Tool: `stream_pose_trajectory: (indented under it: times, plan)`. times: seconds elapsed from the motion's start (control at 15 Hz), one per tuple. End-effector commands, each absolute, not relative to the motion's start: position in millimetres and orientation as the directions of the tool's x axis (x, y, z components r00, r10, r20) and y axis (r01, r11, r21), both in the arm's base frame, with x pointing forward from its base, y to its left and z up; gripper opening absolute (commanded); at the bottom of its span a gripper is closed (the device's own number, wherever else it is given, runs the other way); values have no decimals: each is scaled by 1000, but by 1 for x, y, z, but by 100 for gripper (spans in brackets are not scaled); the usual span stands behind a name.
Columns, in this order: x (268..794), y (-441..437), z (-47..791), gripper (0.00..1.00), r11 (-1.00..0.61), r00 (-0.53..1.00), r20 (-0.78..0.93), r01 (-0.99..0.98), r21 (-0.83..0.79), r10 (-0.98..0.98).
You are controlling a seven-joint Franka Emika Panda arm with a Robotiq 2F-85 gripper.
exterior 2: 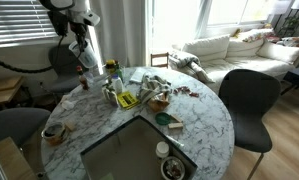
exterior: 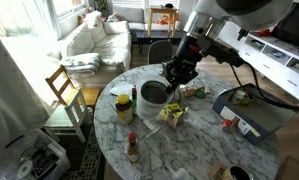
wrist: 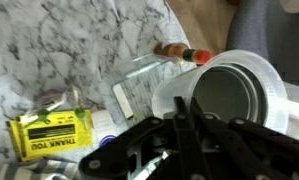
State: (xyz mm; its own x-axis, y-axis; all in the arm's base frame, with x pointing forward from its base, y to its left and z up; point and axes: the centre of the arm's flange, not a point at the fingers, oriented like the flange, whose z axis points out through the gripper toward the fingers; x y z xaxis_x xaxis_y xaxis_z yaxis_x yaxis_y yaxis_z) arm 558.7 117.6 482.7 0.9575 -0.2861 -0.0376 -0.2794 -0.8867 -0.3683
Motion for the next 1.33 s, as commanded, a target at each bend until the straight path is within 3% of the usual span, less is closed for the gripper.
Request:
stream_pose_trajectory:
  times: [0.0,0.2,0.6,1.07,1.13,1.27]
  plan:
    - [512,101,497,2,-895,919,-123,-392,-210,-374]
    - [499,91,484,2,-879,872,-181,-472,-66,-454]
    - [509,65,379,2,-801,760,-252,-561,212,-599]
    - [510,47,286,2,-684,610,-341,-511,521,-715]
    - [511,46,279,26,-671,601,-336,-511,537,-726]
    - [515,44,276,37,-653,595,-309,-537,534,-742]
